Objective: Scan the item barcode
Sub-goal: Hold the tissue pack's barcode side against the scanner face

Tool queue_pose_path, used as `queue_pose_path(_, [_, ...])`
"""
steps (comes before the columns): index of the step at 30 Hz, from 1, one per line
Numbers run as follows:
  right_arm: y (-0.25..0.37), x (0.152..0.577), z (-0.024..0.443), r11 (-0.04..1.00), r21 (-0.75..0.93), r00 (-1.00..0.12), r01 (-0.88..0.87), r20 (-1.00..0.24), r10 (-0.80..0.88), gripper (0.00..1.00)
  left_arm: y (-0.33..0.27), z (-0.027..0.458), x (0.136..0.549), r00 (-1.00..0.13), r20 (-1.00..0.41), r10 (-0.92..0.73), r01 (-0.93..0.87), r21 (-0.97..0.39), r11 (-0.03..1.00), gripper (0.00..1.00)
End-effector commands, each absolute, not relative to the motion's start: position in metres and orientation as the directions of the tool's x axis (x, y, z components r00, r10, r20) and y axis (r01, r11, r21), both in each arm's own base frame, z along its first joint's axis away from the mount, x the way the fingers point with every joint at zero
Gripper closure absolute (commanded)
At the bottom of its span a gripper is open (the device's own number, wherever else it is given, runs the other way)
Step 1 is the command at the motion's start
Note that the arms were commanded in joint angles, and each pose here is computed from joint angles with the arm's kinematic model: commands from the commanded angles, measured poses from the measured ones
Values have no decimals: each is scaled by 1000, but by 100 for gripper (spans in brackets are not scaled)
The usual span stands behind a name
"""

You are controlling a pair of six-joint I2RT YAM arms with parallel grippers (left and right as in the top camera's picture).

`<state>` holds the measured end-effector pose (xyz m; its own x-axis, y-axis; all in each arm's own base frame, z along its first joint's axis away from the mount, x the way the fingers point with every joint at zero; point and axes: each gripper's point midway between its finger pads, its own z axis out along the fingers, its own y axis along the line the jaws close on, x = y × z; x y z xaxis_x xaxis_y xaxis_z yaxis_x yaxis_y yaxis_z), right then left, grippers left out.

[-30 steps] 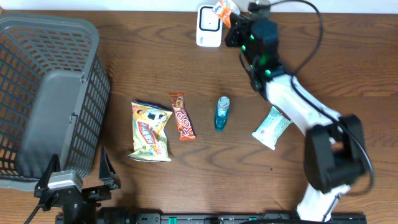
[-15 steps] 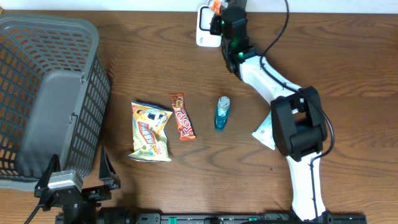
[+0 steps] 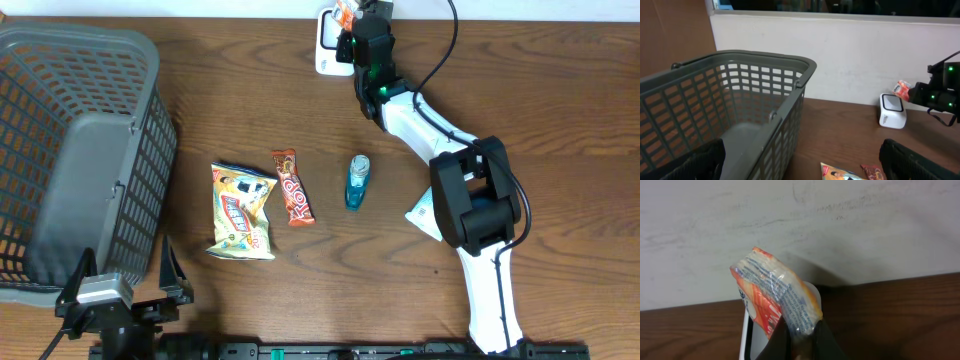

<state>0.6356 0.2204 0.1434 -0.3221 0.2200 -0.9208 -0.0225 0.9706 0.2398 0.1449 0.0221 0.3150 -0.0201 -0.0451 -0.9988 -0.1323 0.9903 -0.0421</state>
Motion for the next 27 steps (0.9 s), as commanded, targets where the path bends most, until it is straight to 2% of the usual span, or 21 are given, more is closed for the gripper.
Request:
queue_pose_path(1, [226,639,124,976,217,-336,-24,-921,196,98,24,316,145,-14,-998,-53,-141,-51,989,2])
queue_pose_path(17, [238,641,115,974,223,-322,-48,-926,196,99,24,316,145,-14,-999,-53,-142,-50,989,2])
queue_pose_path(23, [234,638,132,979,203,-358,-31,-916,179,99,24,316,145,-14,-999,-53,-142,-50,989,2])
queue_pose_path(27, [205,630,166,991,116,-349,60,-928,130,99,24,316,145,-14,-999,-53,-142,-50,989,2])
